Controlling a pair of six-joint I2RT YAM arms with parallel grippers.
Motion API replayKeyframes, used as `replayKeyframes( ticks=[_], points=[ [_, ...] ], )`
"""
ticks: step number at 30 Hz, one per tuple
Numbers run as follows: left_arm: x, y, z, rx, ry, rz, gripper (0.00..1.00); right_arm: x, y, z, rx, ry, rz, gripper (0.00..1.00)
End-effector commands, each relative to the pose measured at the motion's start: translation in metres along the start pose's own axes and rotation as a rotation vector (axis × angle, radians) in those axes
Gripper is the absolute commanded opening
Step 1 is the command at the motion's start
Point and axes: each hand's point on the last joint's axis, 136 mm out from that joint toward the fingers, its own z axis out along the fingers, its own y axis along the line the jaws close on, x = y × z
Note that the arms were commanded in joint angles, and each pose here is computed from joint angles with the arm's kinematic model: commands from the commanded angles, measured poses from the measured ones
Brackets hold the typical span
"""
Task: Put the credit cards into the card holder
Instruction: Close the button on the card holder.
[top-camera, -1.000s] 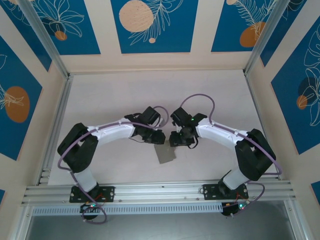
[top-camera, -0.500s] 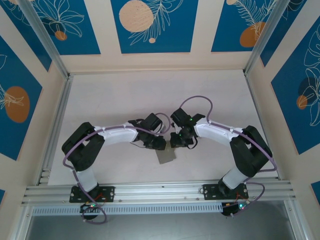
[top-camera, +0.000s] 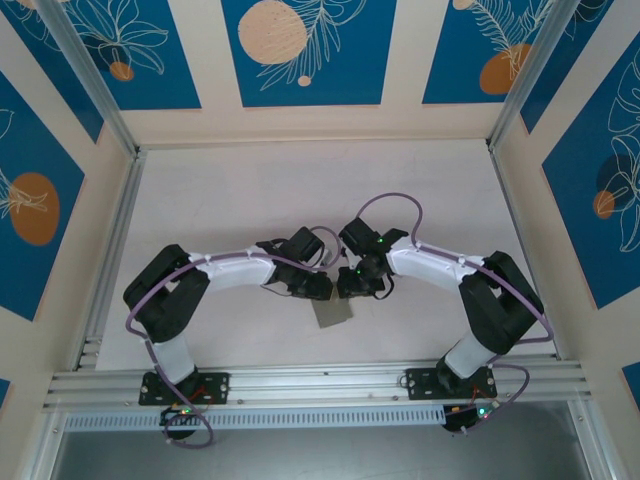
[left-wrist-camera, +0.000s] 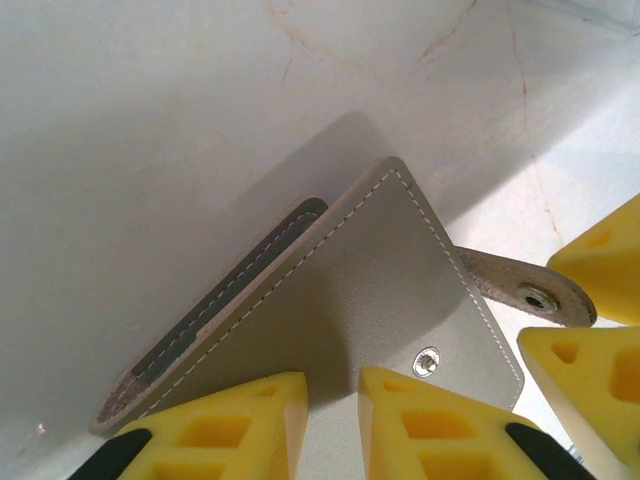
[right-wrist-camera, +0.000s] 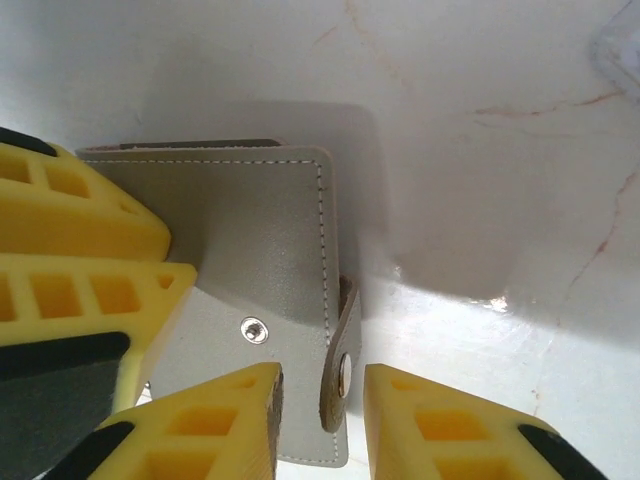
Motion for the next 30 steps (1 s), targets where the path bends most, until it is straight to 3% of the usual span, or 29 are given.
replayKeyframes(
  ticks=[1, 11, 25, 30],
  points=[
    [0.0232, 0.0173, 0.0182, -0.054, 0.07, -0.026, 0.23, -0.0002, 0.0088, -0.0108, -0.036, -0.001, -0.004, 0.26],
    [0.0249, 0.0187, 0.0206, -0.054, 0.076, -0.025, 0.23, -0.0004, 0.0102, -0.0102, -0.044, 0.004, 0.0, 0.15],
    [0.0275, 0.019, 0.0226, -0.05, 0.081, -0.026, 0.22, -0.0017, 0.0162, -0.014, -0.075, 0.003, -0.002, 0.19],
    [0.0279, 0.0189, 0.0235, -0.048, 0.082, -0.03, 0.22, -0.0008, 0.0145, -0.0127, -0.07, 0.008, 0.001, 0.12]
  ],
)
